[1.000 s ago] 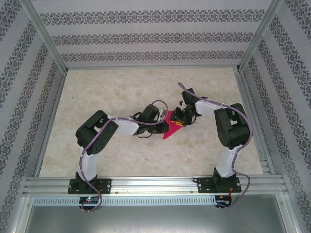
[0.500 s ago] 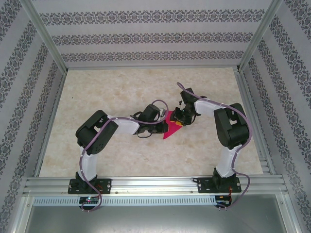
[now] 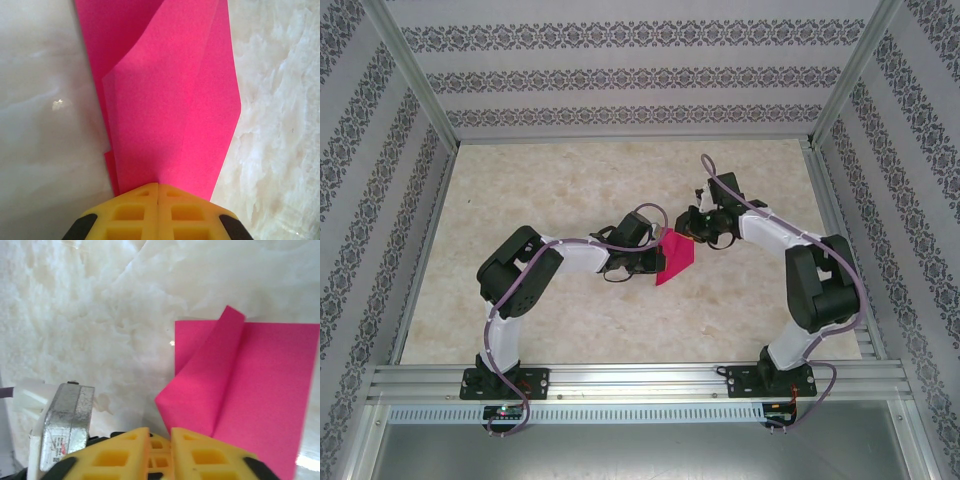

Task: Fold a paper plane with a square sheet of paper (pick it up from the middle)
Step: Fourth fold the wing at the center of the table.

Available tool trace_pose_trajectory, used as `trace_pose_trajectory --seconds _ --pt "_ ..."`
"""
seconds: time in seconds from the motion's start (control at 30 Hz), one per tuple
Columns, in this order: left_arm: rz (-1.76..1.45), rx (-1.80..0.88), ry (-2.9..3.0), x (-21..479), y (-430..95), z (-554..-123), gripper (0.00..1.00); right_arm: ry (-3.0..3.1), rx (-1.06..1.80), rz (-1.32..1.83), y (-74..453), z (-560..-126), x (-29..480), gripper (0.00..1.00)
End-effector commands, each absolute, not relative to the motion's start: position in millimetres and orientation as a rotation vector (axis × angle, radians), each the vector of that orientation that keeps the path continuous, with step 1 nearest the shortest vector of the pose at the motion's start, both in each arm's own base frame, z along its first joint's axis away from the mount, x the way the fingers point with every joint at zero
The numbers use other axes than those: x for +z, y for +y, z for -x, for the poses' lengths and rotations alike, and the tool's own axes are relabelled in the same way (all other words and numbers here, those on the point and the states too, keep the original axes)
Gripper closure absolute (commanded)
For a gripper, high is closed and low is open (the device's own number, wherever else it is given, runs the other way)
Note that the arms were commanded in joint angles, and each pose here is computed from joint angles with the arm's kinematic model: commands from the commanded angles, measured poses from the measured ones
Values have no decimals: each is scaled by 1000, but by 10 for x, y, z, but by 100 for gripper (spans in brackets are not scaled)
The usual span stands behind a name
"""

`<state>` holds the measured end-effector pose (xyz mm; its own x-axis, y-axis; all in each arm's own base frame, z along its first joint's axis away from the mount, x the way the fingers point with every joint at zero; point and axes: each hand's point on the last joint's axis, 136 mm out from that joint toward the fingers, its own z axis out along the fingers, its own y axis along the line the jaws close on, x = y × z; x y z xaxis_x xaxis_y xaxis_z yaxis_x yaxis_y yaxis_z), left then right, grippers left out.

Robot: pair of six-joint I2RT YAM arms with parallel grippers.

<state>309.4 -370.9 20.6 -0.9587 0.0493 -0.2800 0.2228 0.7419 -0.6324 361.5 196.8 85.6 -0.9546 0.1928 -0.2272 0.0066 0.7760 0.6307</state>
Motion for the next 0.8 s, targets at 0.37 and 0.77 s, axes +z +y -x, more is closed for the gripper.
trace_pose_trajectory --seconds 0.37,0.77 --pt "-155 -880 2851 -163 -3515 -2925 100 2841 1054 -84 2201 -3421 241 96" --pt "-161 -865 2888 -222 -3463 -2829 100 2845 887 -153 1932 -3735 6 96"
